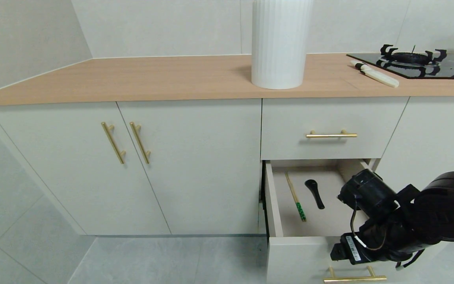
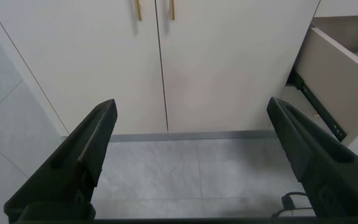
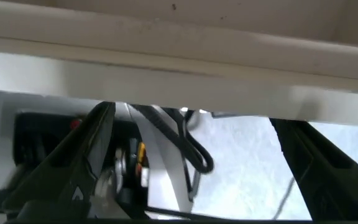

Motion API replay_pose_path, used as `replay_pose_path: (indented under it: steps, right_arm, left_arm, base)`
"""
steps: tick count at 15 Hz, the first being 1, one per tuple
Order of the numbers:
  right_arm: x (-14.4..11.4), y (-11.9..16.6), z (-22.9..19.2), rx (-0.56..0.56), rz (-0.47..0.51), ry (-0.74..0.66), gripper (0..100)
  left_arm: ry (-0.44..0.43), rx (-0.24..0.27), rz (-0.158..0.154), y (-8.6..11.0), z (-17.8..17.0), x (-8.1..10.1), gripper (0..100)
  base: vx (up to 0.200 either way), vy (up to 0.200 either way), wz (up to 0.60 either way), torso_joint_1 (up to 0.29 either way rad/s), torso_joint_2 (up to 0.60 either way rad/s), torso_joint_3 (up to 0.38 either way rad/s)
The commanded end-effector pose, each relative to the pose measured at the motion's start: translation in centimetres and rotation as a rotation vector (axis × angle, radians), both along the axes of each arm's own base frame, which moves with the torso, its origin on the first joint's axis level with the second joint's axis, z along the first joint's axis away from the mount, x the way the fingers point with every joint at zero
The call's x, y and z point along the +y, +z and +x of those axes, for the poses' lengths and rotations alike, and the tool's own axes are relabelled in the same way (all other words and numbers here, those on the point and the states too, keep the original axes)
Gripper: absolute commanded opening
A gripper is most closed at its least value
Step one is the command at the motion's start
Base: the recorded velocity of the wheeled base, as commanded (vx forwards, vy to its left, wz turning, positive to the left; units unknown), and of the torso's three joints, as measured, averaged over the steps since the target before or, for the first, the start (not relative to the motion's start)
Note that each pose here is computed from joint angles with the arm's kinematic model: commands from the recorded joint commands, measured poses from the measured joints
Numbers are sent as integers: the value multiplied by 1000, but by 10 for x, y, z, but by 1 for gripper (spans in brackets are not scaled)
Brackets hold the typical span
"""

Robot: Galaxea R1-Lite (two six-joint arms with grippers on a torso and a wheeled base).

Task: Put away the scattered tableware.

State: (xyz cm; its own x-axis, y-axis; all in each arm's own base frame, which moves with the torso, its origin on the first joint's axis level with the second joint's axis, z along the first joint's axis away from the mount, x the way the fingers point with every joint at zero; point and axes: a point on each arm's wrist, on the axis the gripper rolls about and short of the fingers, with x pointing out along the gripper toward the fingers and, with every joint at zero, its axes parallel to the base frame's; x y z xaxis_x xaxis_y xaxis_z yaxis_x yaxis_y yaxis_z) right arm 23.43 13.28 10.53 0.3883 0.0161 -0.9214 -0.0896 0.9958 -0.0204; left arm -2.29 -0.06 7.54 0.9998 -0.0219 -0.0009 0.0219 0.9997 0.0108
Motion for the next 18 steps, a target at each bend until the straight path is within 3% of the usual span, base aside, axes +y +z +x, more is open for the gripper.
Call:
replay_pose_path:
  steps: [1,11,16,18]
  right_arm:
    - [1,-1,2,-5,5,-5,100]
    - [2,-1,47,-146,50,-75,100]
    - [-4,-14,96,-169,53,-151,100]
    - [-6,-15,104,-227,75,-170,100]
  left_arm:
    - [0,1,0,0,0,0,100]
    - [0,1,0,0,0,0,100]
    - [0,1,0,0,0,0,100]
    - [0,1,0,0,0,0,100]
  base:
    - [0,0,0,0,0,0]
    - [0,0,0,0,0,0]
    - [0,0,0,0,0,0]
    - [0,0,0,0,0,0]
